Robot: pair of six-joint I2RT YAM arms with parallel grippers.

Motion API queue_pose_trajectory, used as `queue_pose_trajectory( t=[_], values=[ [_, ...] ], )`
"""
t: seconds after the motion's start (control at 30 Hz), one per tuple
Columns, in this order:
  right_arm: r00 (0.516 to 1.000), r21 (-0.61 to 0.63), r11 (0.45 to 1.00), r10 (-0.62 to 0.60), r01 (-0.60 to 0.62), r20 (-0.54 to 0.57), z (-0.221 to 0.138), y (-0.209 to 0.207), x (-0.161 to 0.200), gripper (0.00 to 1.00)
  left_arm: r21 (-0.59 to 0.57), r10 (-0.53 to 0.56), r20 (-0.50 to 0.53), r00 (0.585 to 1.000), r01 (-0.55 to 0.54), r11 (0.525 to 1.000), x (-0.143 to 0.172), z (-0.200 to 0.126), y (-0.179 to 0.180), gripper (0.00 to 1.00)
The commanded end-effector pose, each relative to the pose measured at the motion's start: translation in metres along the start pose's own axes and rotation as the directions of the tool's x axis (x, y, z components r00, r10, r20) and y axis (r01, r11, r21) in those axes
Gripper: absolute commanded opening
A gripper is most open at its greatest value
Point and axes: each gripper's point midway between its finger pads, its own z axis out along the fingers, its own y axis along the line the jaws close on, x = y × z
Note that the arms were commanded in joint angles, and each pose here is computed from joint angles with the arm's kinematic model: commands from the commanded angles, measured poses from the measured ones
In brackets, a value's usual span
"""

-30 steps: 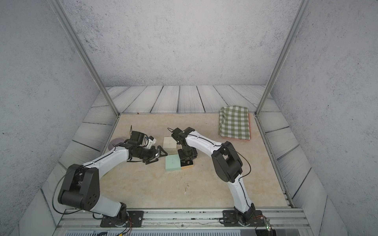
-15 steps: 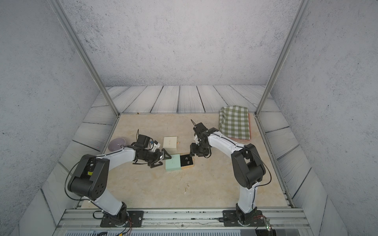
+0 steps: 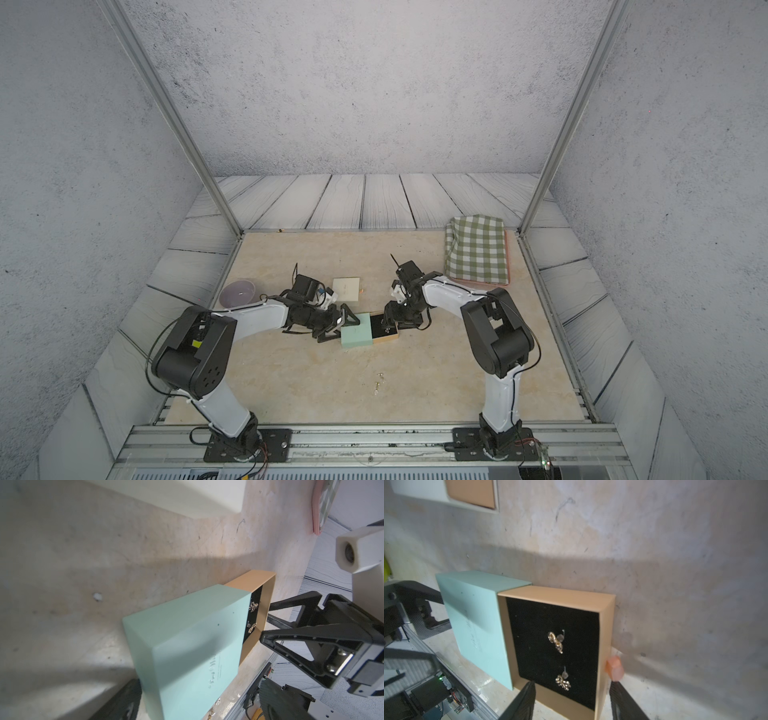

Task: Place the earrings into the drawer-style jewelry box
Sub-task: Close the drawer of the jewelry box.

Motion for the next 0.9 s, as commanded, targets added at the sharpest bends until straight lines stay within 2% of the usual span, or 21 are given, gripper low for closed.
queue_pose_trajectory(
  t=[0.0,0.13,0.37,0.57,0.87],
  values=[
    [1.000,-0.068,0.998,-0.008,0.008,0.003,-0.001,0.012,0.002,0.59,0.009,0.012,0.009,1.000,-0.012,1.000,-0.006,0.004,-0.006,0.92],
    [1.000,-0.125,0.992,0.000,0.001,0.013,-0.001,0.021,0.003,0.57,0.015,0.016,0.004,1.000,-0.016,1.000,-0.007,0.008,-0.008,0.92],
    [1.000,-0.143,0.990,-0.017,0.019,0.020,0.003,0.029,0.001,0.56,0.028,0.041,-0.004,0.999,-0.041,0.999,-0.011,0.015,-0.016,0.92],
    [0.999,-0.041,0.999,-0.032,0.033,0.017,-0.005,0.008,-0.002,0.56,0.000,0.058,-0.022,0.998,-0.058,0.998,-0.009,0.016,-0.011,0.92],
    [1.000,-0.188,0.982,0.003,0.001,0.019,-0.003,0.025,-0.005,0.56,0.024,0.065,-0.027,0.997,-0.065,0.998,-0.012,0.019,-0.019,0.92]
  ],
)
